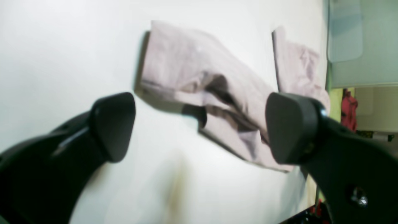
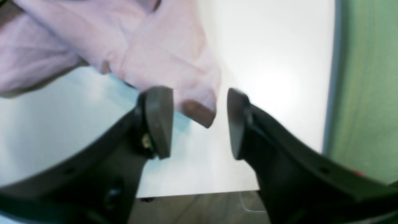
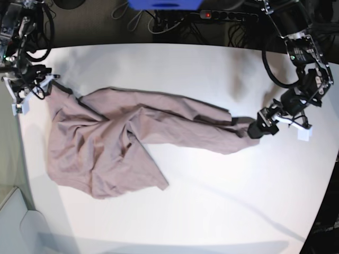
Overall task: Layout the t-shirt on the table in an organized manner, then fold the t-shirt properly
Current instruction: 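Drag the shirt with both grippers, spreading it flat on the table, then sweep the left gripper along the shirt, pulling its end toward the body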
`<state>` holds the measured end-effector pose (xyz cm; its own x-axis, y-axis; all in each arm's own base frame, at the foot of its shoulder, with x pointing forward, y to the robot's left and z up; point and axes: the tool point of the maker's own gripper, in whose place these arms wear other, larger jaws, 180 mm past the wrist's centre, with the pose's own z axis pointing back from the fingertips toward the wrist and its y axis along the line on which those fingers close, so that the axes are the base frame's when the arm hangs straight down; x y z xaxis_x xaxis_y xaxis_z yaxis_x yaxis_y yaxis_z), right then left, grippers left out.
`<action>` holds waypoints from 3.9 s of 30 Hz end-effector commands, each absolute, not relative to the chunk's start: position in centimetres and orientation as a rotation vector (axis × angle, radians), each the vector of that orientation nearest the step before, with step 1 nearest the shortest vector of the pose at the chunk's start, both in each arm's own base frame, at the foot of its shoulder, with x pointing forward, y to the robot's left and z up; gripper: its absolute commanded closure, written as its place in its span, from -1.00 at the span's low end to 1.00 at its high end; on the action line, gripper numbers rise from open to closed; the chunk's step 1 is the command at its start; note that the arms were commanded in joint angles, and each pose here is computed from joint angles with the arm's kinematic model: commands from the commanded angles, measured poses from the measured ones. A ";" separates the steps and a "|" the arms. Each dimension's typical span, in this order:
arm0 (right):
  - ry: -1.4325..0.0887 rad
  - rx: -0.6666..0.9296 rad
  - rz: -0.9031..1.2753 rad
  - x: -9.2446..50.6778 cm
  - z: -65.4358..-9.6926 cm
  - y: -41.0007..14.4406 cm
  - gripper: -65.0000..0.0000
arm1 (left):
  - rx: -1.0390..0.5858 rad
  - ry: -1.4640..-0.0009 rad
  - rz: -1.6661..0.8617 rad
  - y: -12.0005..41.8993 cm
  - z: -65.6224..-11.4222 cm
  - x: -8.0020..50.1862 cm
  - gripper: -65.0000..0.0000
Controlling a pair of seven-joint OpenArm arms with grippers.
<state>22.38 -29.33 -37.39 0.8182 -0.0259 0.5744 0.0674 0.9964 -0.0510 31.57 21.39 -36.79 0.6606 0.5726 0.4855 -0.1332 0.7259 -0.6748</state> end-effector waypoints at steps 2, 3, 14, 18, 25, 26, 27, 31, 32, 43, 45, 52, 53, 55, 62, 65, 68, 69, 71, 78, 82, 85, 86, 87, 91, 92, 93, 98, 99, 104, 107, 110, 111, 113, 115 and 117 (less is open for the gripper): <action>-0.667 -0.090 -0.021 23.1 -35.6 -29.6 0.10 | -0.605 -0.806 0.401 22.0 -35.2 33.4 -1.00; -0.678 -0.093 -0.015 23.3 -35.2 -29.4 0.10 | -0.575 -0.802 0.395 22.2 -35.4 33.6 -1.00; -0.684 -0.094 -0.008 23.3 -34.9 -29.2 0.10 | -0.577 -0.754 0.398 20.0 -37.0 35.0 -1.00; -0.684 -0.094 -0.008 23.3 -34.9 -29.2 0.10 | -0.589 -0.744 0.422 19.9 -37.7 35.2 -1.00; -0.684 -0.096 -0.007 23.3 -34.9 -29.2 0.10 | -0.598 -0.752 0.391 18.5 -38.0 36.0 -0.54; -0.684 -0.096 -0.007 23.3 -34.9 -29.2 0.10 | -0.599 -0.750 0.392 18.5 -38.1 36.1 -0.34; -0.684 -0.096 -0.007 23.3 -34.9 -29.2 0.10 | -0.602 -0.742 0.397 18.4 -38.4 36.0 -0.15; -0.686 -0.096 -0.007 23.3 -34.8 -29.2 0.10 | -0.620 -0.728 0.418 18.3 -38.6 36.8 0.50; -0.686 -0.096 -0.007 23.3 -34.8 -29.2 0.10 | -0.623 -0.724 0.424 18.3 -38.8 36.8 0.68; -0.699 -0.116 0.005 23.8 -34.3 -29.9 0.10 | -0.621 -0.954 0.332 18.8 -30.1 41.2 0.99; -0.699 -0.128 0.015 23.9 -34.0 -30.3 0.10 | -0.632 -0.995 0.315 18.6 -28.3 42.4 0.99; -0.698 -0.137 0.020 23.9 -33.9 -30.7 0.10 | -0.657 -1.029 0.316 18.4 -25.6 46.6 0.99; -0.698 -0.136 0.019 23.9 -33.9 -30.6 0.10 | -0.647 -1.013 0.322 18.5 -26.0 47.2 0.99; -0.695 -0.133 0.017 23.8 -34.0 -30.5 0.10 | -0.632 -0.999 0.350 18.2 -27.1 48.5 0.99; -0.681 -0.135 0.017 23.5 -34.3 -30.6 0.10 | -0.664 -1.050 0.386 16.7 -25.8 51.7 0.99; -0.679 -0.134 0.016 23.4 -34.3 -30.5 0.10 | -0.696 -1.091 0.385 15.7 -24.0 52.8 0.98; -0.679 -0.134 0.016 23.4 -34.3 -30.5 0.10 | -0.707 -1.149 0.381 15.6 -21.6 54.0 0.98; -0.679 -0.134 0.016 23.4 -34.3 -30.5 0.10 | -0.713 -1.159 0.382 15.5 -21.0 54.4 0.98; -0.679 -0.134 0.016 23.4 -34.3 -30.5 0.10 | -0.721 -1.152 0.388 15.3 -20.9 55.2 0.89; -0.676 -0.132 0.015 23.3 -34.4 -30.5 0.10 | -0.707 -1.090 0.389 14.3 -22.3 56.3 -0.11; -0.670 -0.122 0.015 22.8 -34.7 -30.0 0.10 | -0.711 -1.079 0.385 14.2 -22.7 56.1 -0.61; -0.669 -0.117 0.019 22.8 -34.8 -29.8 0.10 | -0.692 -1.030 0.385 14.6 -25.0 54.8 -0.77; -0.669 -0.117 0.019 22.8 -34.8 -29.8 0.10 | -0.683 -1.028 0.386 14.9 -25.3 54.4 -0.77; -0.669 -0.118 0.018 22.8 -34.8 -29.9 0.10 | -0.668 -1.023 0.388 15.2 -26.1 53.9 -0.76; -0.670 -0.118 0.015 22.8 -34.8 -29.9 0.10 | -0.614 -0.978 0.402 16.6 -29.6 51.5 -0.64; -0.670 -0.118 0.015 22.8 -34.8 -29.9 0.10 | -0.607 -0.962 0.408 16.7 -30.6 51.0 -0.61; -0.670 -0.118 0.015 22.8 -34.8 -29.9 0.10 | -0.590 -0.956 0.417 17.3 -31.4 50.5 -0.58; -0.671 -0.117 0.016 22.8 -34.8 -29.9 0.10 | -0.529 -0.959 0.411 17.7 -33.6 50.2 -0.51; -0.671 -0.117 0.016 22.8 -34.8 -29.9 0.10 | -0.515 -0.945 0.393 17.3 -34.2 50.2 -0.51; -0.672 -0.118 0.015 22.8 -34.8 -29.9 0.10 | -0.500 -0.920 0.370 15.5 -36.4 50.0 -0.51; -0.671 -0.119 0.013 22.8 -34.8 -30.0 0.10 | -0.498 -0.896 0.372 15.0 -37.7 49.6 -0.51; -0.671 -0.119 0.013 22.8 -34.8 -30.0 0.10 | -0.492 -0.888 0.380 15.5 -38.1 49.3 -0.50; -0.672 -0.119 0.014 22.8 -34.7 -30.0 0.10 | -0.490 -0.887 0.380 15.5 -38.2 49.3 -0.50; -0.672 -0.119 0.014 22.8 -34.7 -30.0 0.10 | -0.485 -0.871 0.384 15.6 -39.0 48.6 -0.49; -0.674 -0.119 0.014 22.8 -34.7 -30.0 0.10 | -0.483 -0.866 0.386 15.7 -39.3 48.4 -0.36; -0.675 -0.119 0.014 22.9 -34.7 -30.0 0.10 | -0.484 -0.866 0.386 15.6 -39.4 48.4 -0.13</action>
